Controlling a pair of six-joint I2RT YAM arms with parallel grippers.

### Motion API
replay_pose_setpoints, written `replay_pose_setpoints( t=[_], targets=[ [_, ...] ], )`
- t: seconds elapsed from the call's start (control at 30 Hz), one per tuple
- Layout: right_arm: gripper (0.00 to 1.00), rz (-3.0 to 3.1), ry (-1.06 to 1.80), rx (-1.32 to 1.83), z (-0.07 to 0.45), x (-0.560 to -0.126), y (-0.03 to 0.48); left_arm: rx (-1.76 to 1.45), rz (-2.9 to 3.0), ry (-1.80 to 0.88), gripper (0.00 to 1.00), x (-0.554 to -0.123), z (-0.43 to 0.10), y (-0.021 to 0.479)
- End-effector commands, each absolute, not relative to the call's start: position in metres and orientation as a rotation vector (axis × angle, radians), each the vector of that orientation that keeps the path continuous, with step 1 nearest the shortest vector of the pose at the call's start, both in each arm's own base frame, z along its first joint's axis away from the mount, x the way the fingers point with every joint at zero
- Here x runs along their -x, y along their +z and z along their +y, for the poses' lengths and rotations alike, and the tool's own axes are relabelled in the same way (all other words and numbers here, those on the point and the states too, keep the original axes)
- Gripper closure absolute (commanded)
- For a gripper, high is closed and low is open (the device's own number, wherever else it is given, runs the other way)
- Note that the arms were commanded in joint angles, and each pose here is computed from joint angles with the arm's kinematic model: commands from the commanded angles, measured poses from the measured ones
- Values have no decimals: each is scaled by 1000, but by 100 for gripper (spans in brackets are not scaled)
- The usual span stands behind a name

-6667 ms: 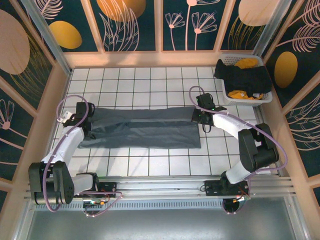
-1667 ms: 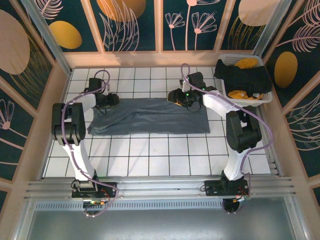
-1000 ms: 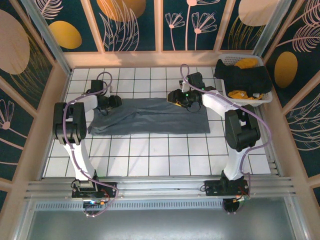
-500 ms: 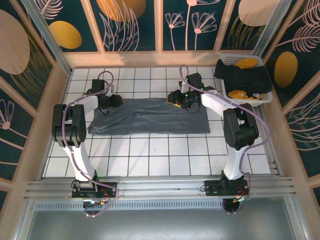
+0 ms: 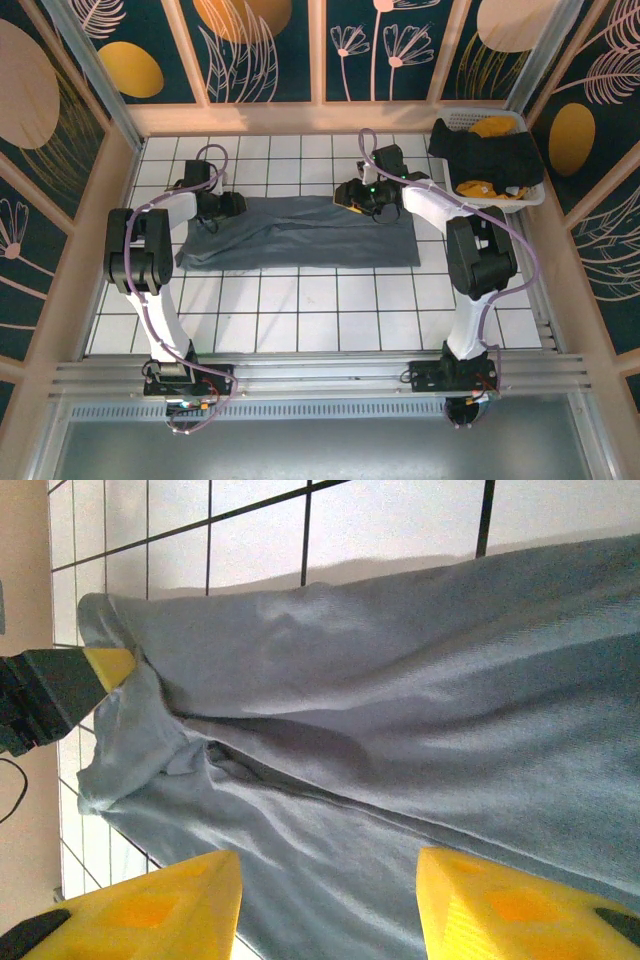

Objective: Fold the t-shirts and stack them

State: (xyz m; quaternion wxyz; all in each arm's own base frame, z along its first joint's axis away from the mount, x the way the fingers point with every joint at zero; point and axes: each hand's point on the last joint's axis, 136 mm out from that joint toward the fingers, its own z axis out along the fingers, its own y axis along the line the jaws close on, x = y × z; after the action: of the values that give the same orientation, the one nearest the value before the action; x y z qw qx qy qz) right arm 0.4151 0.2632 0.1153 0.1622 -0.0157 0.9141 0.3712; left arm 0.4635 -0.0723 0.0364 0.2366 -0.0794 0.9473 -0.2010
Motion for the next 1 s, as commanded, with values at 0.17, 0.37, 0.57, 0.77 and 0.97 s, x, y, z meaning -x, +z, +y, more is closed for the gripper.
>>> replay_pose_setpoints(
  t=[0.17, 0.37, 0.57, 0.77, 0.97],
  targets=[
    [50, 2606, 1077, 65, 266, -418, 119, 189, 2642, -564, 67, -451, -83, 23],
    [50, 2606, 1076, 65, 266, -418, 118, 195, 2620, -546, 89, -453, -80, 34],
    [51, 2605, 1074, 63, 266, -418, 118, 226, 2565, -550, 100, -456, -80, 60],
    [52, 2599, 1064, 60, 264, -418, 120, 285, 2553, -610, 100, -436, -90, 82],
    [52, 2583, 1062, 65, 263, -420, 127, 357, 2566, -701, 100, -400, -106, 94]
  ],
)
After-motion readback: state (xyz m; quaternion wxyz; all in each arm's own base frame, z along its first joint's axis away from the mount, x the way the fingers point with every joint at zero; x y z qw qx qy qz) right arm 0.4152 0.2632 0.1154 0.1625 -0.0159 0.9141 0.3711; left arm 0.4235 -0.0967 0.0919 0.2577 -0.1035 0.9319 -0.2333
